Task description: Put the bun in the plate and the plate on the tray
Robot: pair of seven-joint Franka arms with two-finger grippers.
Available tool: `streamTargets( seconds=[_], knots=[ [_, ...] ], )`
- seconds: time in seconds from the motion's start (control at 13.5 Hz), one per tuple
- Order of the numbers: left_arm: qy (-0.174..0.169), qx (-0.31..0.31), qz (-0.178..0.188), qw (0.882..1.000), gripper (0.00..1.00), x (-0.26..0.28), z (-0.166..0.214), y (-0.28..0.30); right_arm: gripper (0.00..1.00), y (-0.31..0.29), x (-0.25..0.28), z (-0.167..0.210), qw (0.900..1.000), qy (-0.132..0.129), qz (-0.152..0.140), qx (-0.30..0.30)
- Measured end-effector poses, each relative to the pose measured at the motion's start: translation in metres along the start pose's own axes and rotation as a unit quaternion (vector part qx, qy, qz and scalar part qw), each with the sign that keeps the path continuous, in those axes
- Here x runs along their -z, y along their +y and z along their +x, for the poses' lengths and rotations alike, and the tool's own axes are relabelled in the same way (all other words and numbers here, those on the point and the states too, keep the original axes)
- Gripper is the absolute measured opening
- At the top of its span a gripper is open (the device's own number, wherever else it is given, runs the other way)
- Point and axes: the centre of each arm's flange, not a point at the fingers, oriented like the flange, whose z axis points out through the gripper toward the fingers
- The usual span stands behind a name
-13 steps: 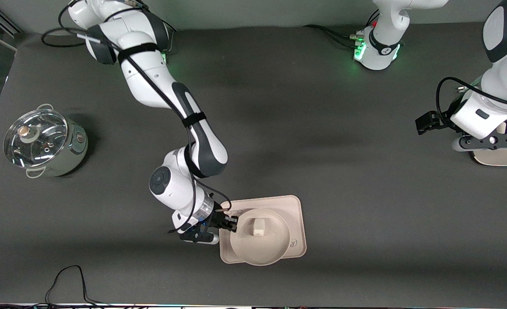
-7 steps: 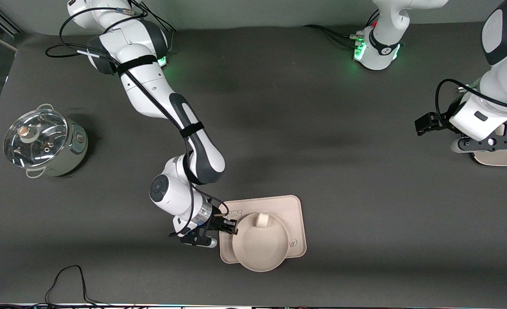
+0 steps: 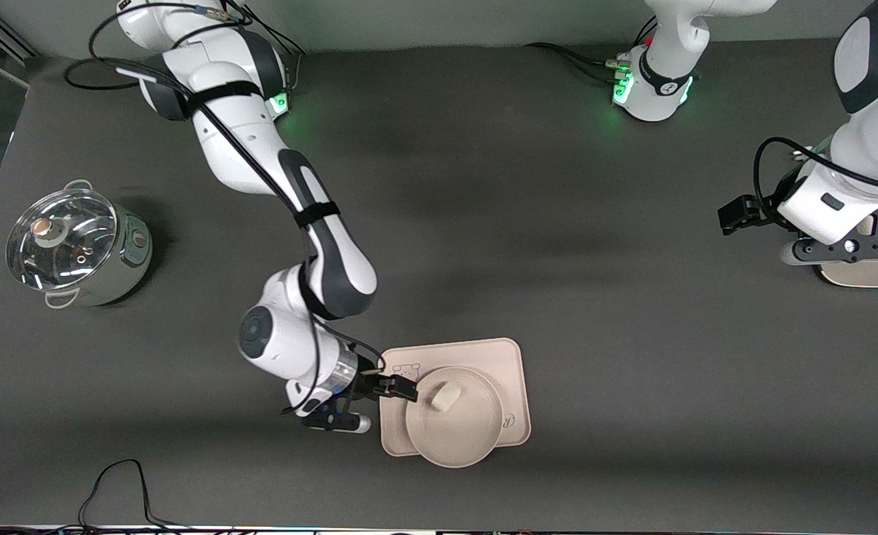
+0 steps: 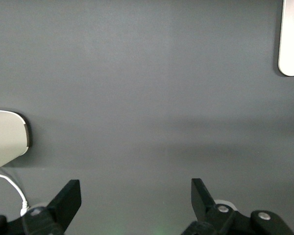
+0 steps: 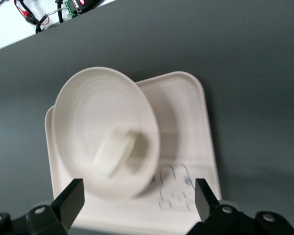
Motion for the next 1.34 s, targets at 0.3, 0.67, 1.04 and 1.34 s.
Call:
streamTargets(
  seconds=[0.3, 0.67, 1.04, 1.34],
  knots=[
    [-0.018, 0.0, 0.003, 1.0, 1.0, -0.003, -0.004, -0.001, 1.0, 0.046, 0.14, 0.006, 0.995, -0.055, -0.087, -0.016],
    [-0.03, 0.0, 0.005, 1.0, 1.0, -0.005, -0.006, -0.001, 1.0, 0.145, 0.3, -0.046, 0.977, -0.047, -0.202, -0.039],
    [-0.032, 0.001, 0.005, 0.999, 1.0, 0.003, -0.015, -0.004, 1.0, 0.19, 0.375, -0.129, 0.978, -0.05, -0.202, -0.027],
    [-0.013, 0.011, 0.0, 1.0, 1.0, 0.026, -0.027, -0.016, 1.0, 0.189, 0.384, -0.152, 0.98, -0.056, -0.189, -0.017]
  ],
)
